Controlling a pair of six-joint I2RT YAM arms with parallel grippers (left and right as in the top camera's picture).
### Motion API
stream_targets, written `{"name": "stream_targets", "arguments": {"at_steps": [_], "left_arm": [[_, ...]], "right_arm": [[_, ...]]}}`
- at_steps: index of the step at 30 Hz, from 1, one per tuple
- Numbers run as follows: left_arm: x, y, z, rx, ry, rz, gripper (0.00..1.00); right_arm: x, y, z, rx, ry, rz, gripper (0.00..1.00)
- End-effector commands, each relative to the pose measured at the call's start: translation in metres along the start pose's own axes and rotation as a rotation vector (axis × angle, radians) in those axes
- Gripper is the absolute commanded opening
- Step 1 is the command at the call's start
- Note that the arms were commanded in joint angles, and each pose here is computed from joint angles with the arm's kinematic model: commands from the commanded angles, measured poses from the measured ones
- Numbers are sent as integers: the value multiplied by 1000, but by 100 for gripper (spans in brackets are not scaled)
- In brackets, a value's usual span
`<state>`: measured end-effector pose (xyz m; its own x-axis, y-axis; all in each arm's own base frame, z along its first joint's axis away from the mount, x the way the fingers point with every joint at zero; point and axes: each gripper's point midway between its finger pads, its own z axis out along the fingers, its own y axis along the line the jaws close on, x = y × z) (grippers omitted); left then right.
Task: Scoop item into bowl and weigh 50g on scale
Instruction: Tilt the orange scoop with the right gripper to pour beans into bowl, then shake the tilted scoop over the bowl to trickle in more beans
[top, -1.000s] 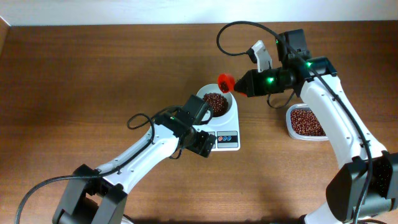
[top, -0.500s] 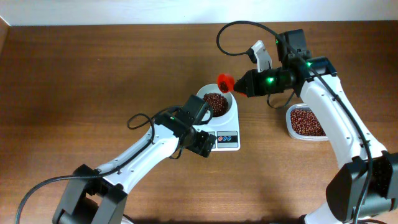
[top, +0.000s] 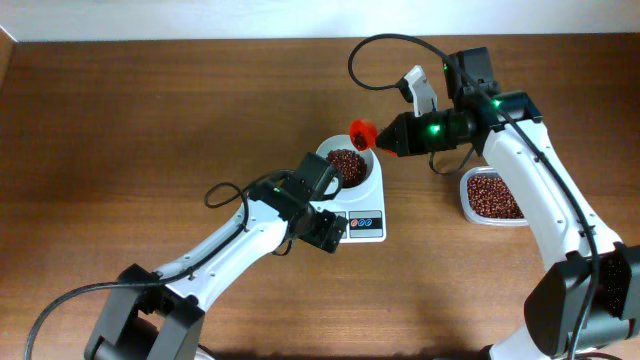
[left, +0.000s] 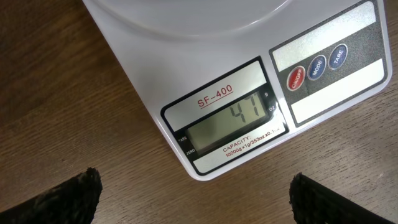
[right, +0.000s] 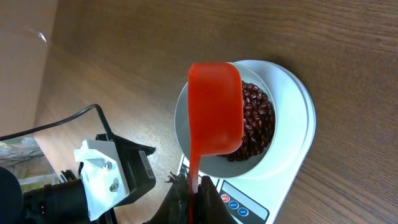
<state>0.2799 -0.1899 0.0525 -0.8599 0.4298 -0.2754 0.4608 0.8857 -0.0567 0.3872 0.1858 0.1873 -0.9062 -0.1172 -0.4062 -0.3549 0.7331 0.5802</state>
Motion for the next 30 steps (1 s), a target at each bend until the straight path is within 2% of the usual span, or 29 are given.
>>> {"name": "stream_targets", "arguments": {"at_steps": [1, 4, 6, 8, 10, 17, 18, 19, 20, 28, 30], "left_arm": [[-2, 2, -5, -4, -19, 8, 99], [-18, -1, -6, 8, -86, 10, 99], [-11, -3, -5, 22, -56, 11, 99], [-7, -24, -9, 141, -43, 72, 100], [-11, -34, -18, 200, -59, 89, 95], [-15, -30, -27, 174, -93, 91, 78], [-14, -30, -27, 171, -90, 90, 78], [-10, -22, -26, 131, -72, 86, 89], [-4, -12, -24, 72, -45, 82, 95], [-6, -10, -24, 58, -54, 83, 98], [-10, -10, -25, 60, -69, 83, 98]], "right_arm": [[-8, 8, -4, -23, -21, -16, 4], [-7, 8, -4, -23, -18, -14, 4], [-8, 8, -4, -23, -21, -16, 4], [-8, 8, -4, -23, -22, -17, 4], [-8, 8, -4, -23, -22, -17, 4], [-8, 8, -4, -23, -22, -17, 4], [-8, 8, -4, -23, -21, -16, 4], [-7, 8, -4, -22, -19, -14, 4], [-6, 8, -4, -22, -15, -11, 4], [4, 5, 3, 50, 22, -22, 4], [4, -6, 6, 151, 23, -34, 4]]}}
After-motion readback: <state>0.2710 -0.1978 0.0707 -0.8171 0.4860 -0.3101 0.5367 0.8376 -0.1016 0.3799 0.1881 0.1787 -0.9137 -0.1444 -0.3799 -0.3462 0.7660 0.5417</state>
